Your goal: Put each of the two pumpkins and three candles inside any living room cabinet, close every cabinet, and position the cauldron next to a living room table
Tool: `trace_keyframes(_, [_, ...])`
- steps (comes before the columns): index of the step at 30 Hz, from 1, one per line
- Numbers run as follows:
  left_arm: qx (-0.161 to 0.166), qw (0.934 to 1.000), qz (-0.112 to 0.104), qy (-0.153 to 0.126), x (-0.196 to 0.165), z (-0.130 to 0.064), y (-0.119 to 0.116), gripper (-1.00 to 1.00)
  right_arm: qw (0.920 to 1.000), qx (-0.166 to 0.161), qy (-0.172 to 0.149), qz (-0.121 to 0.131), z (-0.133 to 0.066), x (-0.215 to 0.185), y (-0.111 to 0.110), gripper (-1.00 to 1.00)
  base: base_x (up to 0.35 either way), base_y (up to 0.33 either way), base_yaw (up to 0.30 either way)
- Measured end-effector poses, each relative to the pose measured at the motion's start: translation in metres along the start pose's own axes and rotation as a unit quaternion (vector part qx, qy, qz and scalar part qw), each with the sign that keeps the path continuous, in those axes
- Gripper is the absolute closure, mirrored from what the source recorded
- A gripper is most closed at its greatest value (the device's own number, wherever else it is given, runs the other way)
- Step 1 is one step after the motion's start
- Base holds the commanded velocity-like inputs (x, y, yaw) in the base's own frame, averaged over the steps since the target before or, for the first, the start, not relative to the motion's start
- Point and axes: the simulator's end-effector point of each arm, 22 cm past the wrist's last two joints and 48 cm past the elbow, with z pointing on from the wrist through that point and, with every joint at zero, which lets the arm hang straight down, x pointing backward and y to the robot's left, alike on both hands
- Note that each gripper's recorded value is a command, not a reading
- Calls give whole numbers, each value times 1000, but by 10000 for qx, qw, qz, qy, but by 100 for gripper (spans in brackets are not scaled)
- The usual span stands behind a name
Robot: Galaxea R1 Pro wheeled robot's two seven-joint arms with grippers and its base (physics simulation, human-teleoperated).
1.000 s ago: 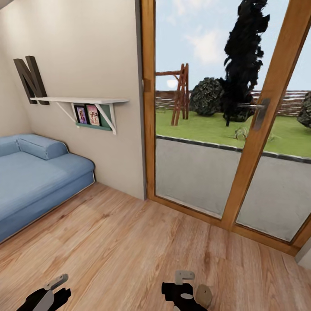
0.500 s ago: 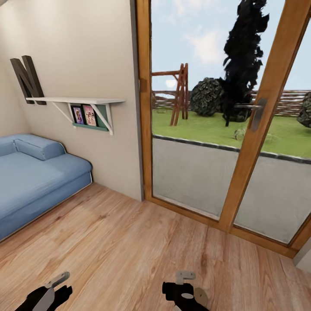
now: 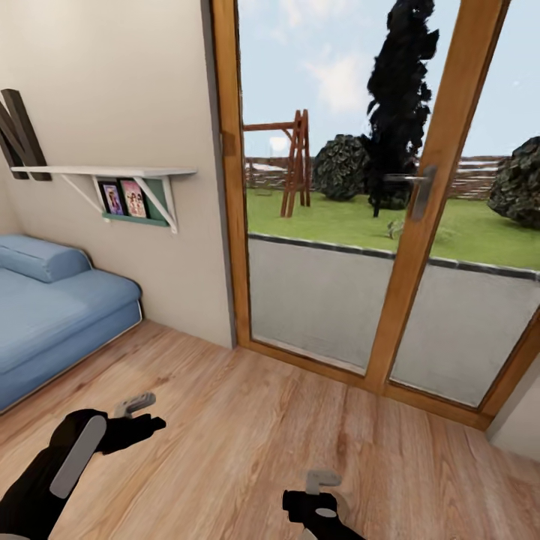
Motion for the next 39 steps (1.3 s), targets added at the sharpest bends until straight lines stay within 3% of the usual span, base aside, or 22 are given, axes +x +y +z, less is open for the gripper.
trace_keyframes(20, [71, 9999, 49, -138, 10, 24, 4, -100, 10000, -21, -58, 18, 28, 22, 0, -100, 0, 0, -262])
trace_keyframes(39, [132, 9997, 55, -183, 22, 42, 6, -100, 10000, -9, -58, 13, 47, 42, -3, -100, 0, 0, -16])
